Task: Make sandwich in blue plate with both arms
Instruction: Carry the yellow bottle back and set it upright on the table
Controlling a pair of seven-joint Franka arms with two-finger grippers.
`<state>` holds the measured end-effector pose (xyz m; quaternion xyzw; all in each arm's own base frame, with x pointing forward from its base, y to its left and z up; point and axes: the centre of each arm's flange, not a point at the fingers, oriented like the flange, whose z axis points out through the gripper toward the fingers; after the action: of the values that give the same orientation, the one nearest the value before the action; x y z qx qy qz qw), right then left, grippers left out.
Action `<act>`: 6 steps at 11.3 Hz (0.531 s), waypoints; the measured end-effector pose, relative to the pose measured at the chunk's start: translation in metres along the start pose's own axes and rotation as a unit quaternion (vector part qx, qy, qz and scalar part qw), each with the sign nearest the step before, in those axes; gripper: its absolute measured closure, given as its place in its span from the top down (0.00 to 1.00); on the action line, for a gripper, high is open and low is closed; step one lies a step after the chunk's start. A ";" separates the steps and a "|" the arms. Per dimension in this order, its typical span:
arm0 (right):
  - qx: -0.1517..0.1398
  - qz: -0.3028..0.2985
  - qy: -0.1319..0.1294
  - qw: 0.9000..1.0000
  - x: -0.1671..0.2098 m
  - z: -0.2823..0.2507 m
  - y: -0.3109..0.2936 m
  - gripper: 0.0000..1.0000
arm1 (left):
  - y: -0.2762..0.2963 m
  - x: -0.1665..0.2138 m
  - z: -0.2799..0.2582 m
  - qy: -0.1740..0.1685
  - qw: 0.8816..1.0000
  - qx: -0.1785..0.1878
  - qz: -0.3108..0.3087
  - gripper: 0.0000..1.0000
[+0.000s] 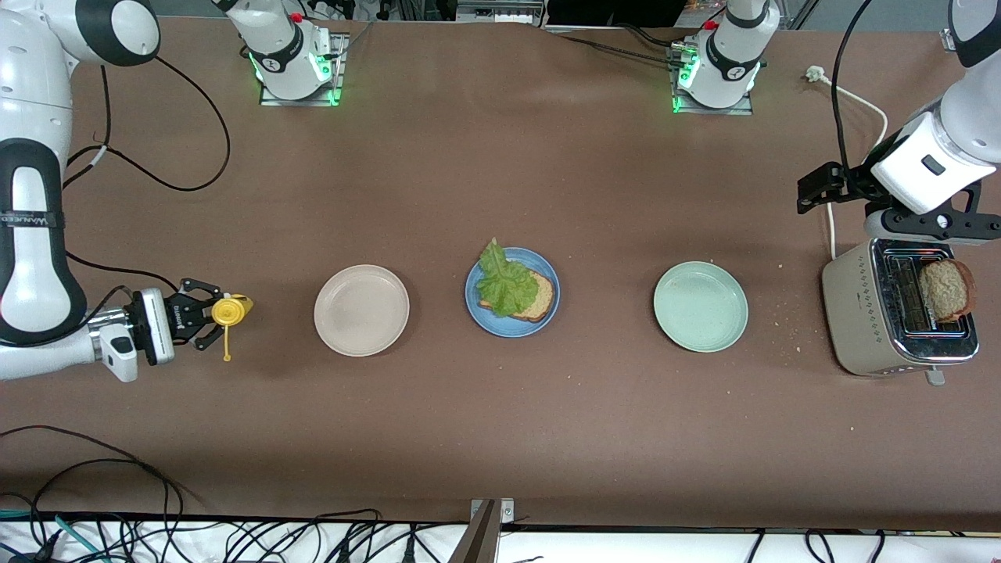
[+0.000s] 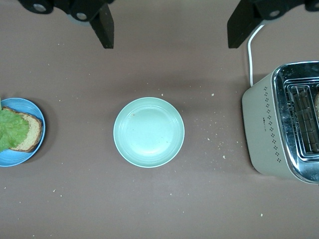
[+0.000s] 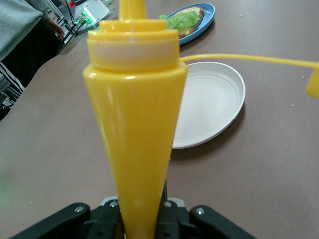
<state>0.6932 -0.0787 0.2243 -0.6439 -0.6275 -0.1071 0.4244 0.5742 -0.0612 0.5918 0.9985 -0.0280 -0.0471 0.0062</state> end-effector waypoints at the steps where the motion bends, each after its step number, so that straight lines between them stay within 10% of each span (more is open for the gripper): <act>1: 0.005 -0.010 0.008 1.000 -0.003 0.008 0.003 0.20 | 0.000 0.000 0.000 0.000 1.000 0.000 0.000 1.00; 6: 0.023 -0.028 0.071 0.997 -0.032 0.070 0.030 0.20 | 0.000 0.000 0.000 0.000 1.000 0.000 0.000 1.00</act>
<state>0.6866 -0.0498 0.1472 -0.6073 -0.6157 -0.1497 0.4792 0.5743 -0.0612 0.5918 0.9985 -0.0280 -0.0470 0.0062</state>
